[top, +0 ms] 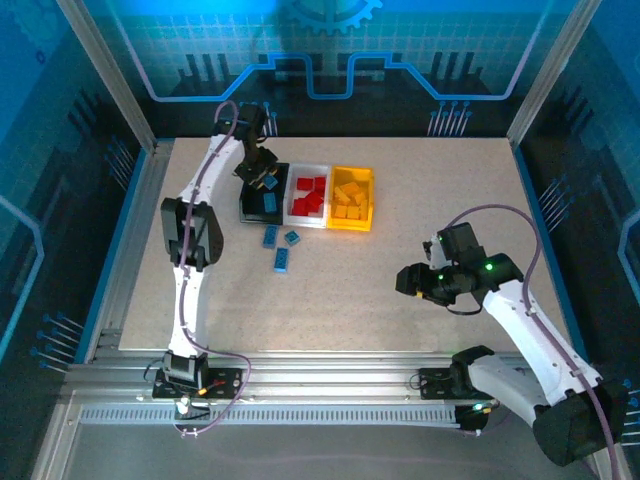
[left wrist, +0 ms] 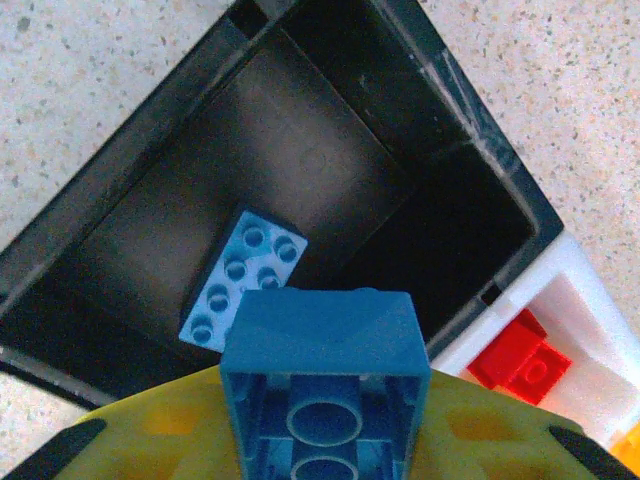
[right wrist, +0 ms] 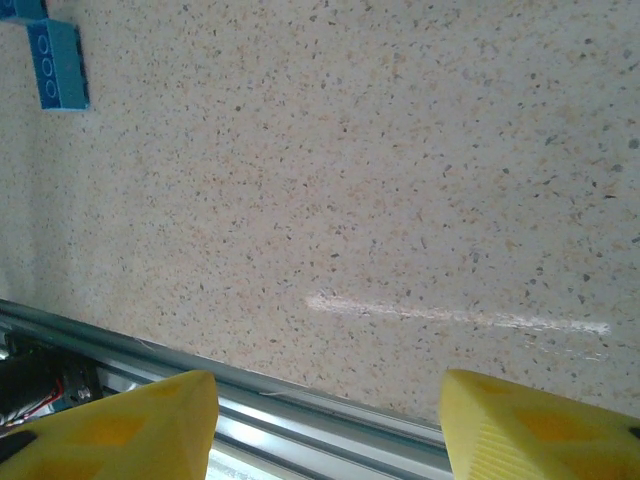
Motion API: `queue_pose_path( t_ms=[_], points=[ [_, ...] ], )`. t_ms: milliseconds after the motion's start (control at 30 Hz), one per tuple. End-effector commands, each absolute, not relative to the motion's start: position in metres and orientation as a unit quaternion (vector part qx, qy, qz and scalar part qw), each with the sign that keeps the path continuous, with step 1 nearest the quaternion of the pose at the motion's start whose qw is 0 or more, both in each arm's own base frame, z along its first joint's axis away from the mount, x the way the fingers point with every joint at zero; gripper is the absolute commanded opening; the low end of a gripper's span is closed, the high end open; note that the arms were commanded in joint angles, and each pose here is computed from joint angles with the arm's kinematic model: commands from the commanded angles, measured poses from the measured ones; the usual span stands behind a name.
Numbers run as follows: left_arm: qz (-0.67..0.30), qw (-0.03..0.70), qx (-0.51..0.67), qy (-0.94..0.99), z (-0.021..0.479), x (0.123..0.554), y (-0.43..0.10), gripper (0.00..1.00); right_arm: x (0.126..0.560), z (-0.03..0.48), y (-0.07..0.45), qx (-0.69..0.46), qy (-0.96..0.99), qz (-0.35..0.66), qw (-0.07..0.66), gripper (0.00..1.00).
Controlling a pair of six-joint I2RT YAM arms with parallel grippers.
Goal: Sort the legos into containers by color
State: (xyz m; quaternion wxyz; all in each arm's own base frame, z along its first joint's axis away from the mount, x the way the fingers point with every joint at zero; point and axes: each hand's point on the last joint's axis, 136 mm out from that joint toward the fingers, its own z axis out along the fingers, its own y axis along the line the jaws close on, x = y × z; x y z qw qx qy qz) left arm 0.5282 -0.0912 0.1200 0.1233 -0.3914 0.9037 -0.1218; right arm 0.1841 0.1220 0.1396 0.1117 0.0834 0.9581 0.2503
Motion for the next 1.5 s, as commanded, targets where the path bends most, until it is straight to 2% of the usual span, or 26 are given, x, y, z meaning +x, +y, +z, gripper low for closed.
queue_pose_path(
  t_ms=[0,200,300,600,833,1067,1467],
  points=[
    [-0.117,0.097,-0.381,0.912,0.111,0.521,-0.090,0.39,0.176,0.141,0.119,0.097,0.959,0.243,0.105,0.61],
    [-0.115,0.092,-0.383,0.912,0.107,0.516,-0.090,0.44,0.173,0.140,0.118,0.102,0.959,0.243,0.106,0.62],
    [-0.116,0.093,-0.383,0.912,0.111,0.513,-0.089,0.53,0.173,0.141,0.118,0.101,0.958,0.245,0.108,0.62],
    [-0.125,0.121,-0.364,0.915,0.140,0.492,-0.093,0.60,0.169,0.142,0.120,0.085,0.958,0.251,0.110,0.64],
    [-0.102,0.125,-0.300,0.940,0.148,0.442,-0.115,0.63,0.165,0.138,0.121,0.078,0.955,0.262,0.116,0.68],
    [-0.054,0.093,-0.234,0.966,0.128,0.381,-0.134,0.70,0.160,0.131,0.123,0.073,0.951,0.275,0.119,0.71],
    [-0.023,0.088,-0.153,0.984,0.108,0.323,-0.160,0.77,0.162,0.125,0.130,0.053,0.952,0.284,0.102,0.75]
  ],
)
